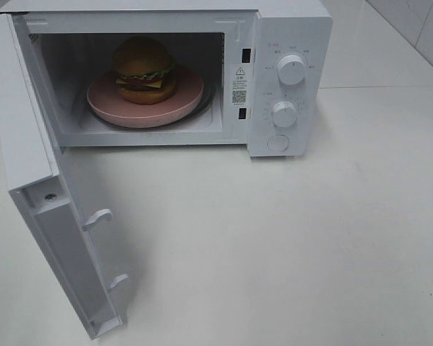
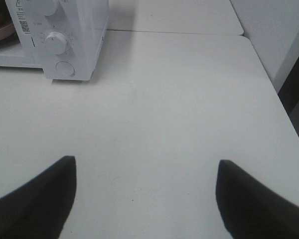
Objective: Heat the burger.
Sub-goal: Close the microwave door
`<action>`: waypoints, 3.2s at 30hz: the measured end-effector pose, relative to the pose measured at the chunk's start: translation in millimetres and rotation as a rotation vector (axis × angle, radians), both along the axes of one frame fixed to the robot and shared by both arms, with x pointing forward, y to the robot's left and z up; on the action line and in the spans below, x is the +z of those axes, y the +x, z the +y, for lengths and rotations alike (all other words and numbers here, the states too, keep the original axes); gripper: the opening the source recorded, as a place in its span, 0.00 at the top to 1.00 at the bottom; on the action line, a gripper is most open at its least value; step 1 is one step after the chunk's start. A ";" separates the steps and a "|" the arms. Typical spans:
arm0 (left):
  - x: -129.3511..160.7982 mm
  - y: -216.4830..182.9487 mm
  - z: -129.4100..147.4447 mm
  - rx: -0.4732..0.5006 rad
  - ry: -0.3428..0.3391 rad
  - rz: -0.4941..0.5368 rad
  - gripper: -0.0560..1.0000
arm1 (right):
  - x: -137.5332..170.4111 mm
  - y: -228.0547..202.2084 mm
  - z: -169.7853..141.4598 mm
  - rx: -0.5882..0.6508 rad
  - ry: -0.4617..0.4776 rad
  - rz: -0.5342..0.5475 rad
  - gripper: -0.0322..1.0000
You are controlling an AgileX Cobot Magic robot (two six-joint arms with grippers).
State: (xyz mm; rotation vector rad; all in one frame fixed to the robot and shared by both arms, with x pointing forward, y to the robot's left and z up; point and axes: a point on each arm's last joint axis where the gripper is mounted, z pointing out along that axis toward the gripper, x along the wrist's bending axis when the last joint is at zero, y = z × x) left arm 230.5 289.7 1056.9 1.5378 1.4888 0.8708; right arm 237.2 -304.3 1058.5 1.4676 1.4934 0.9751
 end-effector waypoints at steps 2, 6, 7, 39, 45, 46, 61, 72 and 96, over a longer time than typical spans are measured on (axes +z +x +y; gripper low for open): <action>0.0 0.0 0.0 0.000 0.000 0.000 0.02 | 0.0 0.0 0.0 0.000 0.000 0.000 0.26; 0.0 0.0 0.0 0.000 0.000 0.000 0.02 | 0.0 0.0 0.0 0.000 0.000 0.000 0.26; 0.0 0.0 0.0 0.000 0.000 0.000 0.02 | 0.0 0.0 0.0 0.000 0.000 0.000 0.26; 2.6 -0.5 0.0 0.003 -0.004 -0.016 0.12 | 0.0 0.0 0.0 0.000 0.000 0.000 0.26; 15.4 6.1 1.0 0.015 -0.008 -0.106 0.32 | 0.0 0.0 0.0 0.000 0.000 0.000 0.26; 15.4 6.1 1.0 0.015 -0.008 -0.106 0.32 | 0.0 0.0 0.0 0.000 0.000 0.000 0.26; 16.7 76.6 6.2 0.049 -0.029 -0.006 0.87 | 0.0 0.0 0.0 0.000 0.000 0.000 0.26; -19.8 118.4 12.7 0.106 -0.031 -0.074 0.95 | 0.0 0.0 0.0 0.000 0.000 0.000 0.26; -62.9 197.6 8.3 0.006 -0.021 -0.264 0.95 | 0.0 0.0 0.0 -0.001 0.000 0.000 0.26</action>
